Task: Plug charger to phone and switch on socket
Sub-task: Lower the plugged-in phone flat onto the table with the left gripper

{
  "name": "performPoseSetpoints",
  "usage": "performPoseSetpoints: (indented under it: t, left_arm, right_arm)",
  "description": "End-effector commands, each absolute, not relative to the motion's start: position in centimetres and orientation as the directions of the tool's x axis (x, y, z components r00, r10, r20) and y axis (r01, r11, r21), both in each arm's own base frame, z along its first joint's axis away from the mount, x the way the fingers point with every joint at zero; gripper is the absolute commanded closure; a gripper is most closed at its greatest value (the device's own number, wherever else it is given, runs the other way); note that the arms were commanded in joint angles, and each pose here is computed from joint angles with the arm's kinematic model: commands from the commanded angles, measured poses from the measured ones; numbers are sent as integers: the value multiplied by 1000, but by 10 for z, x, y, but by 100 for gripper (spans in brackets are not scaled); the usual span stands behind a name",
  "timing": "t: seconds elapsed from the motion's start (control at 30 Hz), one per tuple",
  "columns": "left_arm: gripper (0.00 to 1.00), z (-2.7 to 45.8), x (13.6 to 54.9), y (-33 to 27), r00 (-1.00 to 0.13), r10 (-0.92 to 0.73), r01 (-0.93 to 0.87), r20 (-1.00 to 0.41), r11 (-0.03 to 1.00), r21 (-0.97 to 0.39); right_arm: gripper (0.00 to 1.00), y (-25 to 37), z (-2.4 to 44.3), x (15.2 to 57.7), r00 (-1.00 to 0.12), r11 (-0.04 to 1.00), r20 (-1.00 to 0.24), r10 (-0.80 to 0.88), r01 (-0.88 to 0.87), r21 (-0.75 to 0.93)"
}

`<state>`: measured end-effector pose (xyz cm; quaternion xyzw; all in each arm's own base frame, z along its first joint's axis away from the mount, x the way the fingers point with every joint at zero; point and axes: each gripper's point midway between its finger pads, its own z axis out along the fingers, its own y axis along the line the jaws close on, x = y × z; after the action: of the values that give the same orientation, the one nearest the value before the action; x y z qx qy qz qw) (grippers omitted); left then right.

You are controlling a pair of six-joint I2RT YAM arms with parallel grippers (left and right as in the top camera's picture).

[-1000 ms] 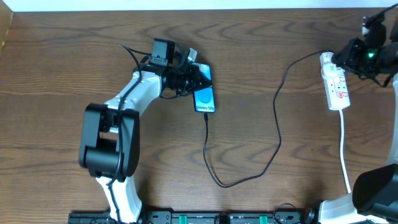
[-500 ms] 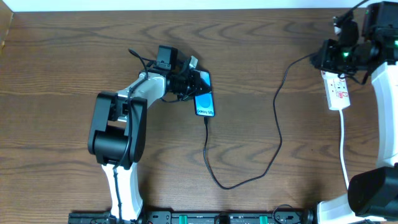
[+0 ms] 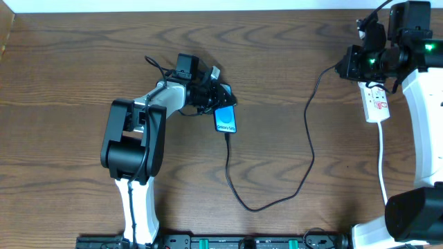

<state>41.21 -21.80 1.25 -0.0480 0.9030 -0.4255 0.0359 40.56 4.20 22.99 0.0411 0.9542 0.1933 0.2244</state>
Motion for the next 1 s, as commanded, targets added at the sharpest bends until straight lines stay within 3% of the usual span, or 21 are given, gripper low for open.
performPoseSetpoints:
  t: [0.0,0.27,0.3,0.53,0.97]
  left_arm:
    - [72,15,415,-220,-994,-104,-34,-40,626,-779]
    - [70,14,415,-219,-994,-106,-38,-37,630,-776]
    - [66,12,415,-217,-993,-112,-43,-38,641,-766]
    - [58,-12,411,-193,-986,-167,-119,-16,762,-637]
    - [51,-39,401,-150,-973,-229,-203,-18,895,-398]
  right_arm:
    - [98,42,238,404,-887,928,-437,152,-24,371]
    - [98,41,238,404,-886,929,-437,151,-23,368]
    - [98,41,238,404,-886,929,-437,151,-23,368]
    - [97,41,237,404,-886,931,-438,151,-22,366]
    - [97,41,237,404,-886,931,-437,152,-21,365]
